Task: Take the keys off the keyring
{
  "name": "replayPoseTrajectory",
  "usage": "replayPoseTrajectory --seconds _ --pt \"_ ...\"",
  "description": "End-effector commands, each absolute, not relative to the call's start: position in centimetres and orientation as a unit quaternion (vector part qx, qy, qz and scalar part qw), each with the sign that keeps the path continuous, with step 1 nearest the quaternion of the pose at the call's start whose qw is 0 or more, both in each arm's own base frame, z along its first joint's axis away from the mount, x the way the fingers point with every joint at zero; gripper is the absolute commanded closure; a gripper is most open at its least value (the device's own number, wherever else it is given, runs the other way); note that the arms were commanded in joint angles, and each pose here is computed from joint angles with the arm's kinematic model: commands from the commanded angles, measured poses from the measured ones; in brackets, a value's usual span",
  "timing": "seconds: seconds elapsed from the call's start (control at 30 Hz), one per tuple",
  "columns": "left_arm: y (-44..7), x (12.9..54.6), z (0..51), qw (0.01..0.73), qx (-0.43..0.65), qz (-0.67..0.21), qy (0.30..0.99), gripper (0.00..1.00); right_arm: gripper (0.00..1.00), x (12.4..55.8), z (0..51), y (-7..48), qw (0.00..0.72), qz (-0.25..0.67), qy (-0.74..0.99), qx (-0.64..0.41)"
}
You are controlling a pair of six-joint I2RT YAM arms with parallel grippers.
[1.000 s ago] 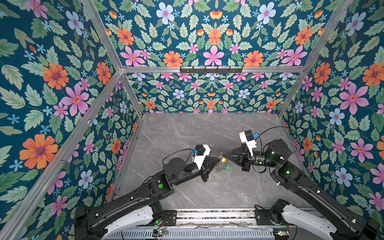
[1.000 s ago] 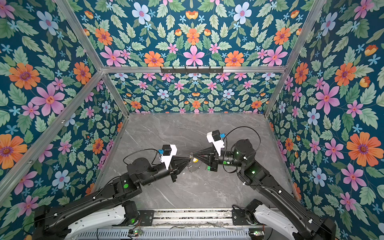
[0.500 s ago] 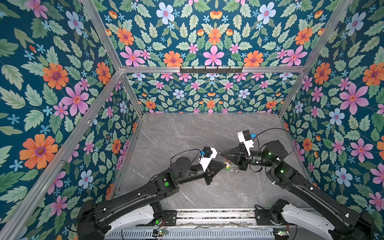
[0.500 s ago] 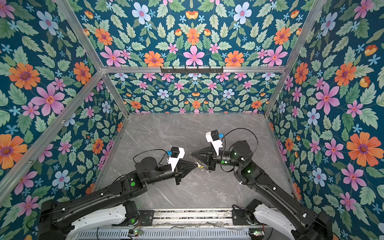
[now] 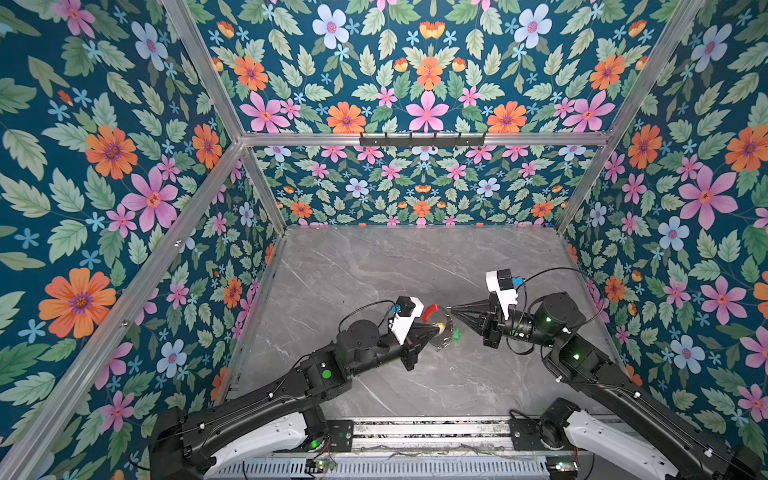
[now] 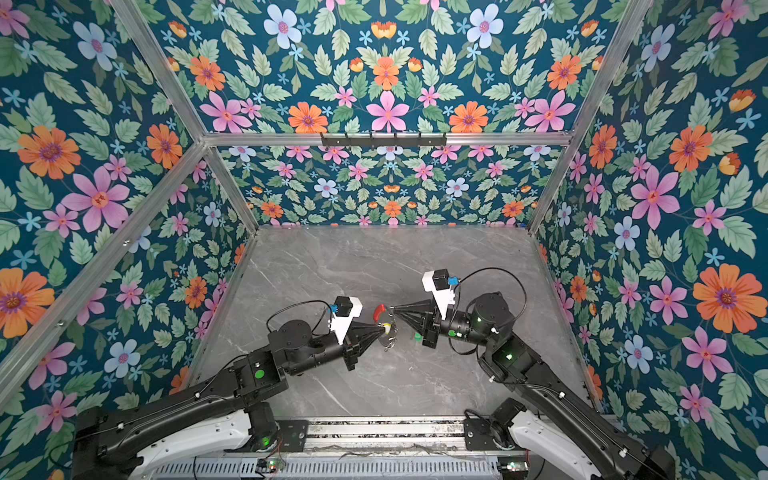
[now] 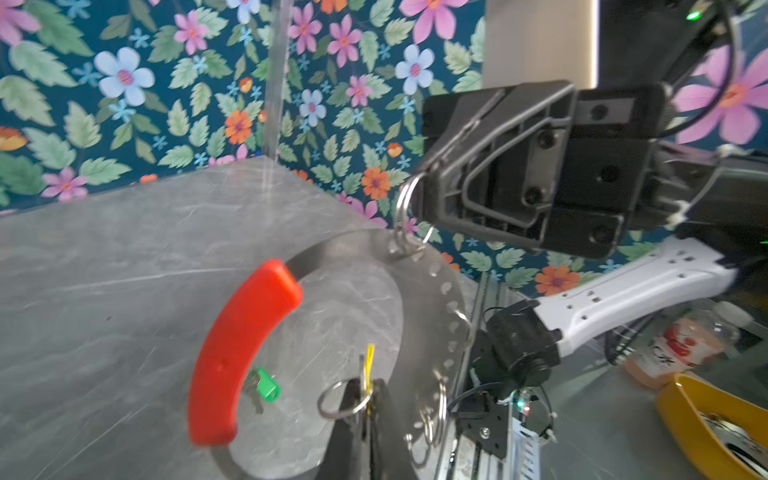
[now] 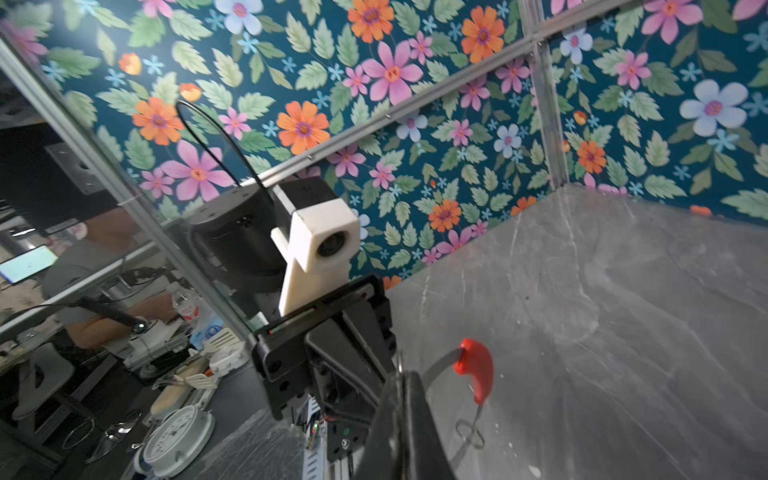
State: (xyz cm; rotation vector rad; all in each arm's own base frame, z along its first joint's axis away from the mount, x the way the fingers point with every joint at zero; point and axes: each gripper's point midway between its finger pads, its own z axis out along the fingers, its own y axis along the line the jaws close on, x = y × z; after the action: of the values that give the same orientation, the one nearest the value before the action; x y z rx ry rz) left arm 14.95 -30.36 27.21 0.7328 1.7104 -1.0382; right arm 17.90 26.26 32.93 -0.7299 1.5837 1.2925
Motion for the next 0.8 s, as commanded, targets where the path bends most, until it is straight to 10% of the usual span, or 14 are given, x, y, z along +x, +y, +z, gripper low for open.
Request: replayPoseTrajectory --seconds 0.0,0.77 --pt "-27.7 17.2 24.1 0.492 0.223 -0.372 0.755 1.00 1.00 18.9 29.6 26.0 0.454 0.498 0.683 -0.282" --pt "-13.8 22.6 8.2 0.457 -0.092 -0.233 0.854 0.92 1.00 23.3 15.3 33.4 0.317 0.464 0.795 -0.228"
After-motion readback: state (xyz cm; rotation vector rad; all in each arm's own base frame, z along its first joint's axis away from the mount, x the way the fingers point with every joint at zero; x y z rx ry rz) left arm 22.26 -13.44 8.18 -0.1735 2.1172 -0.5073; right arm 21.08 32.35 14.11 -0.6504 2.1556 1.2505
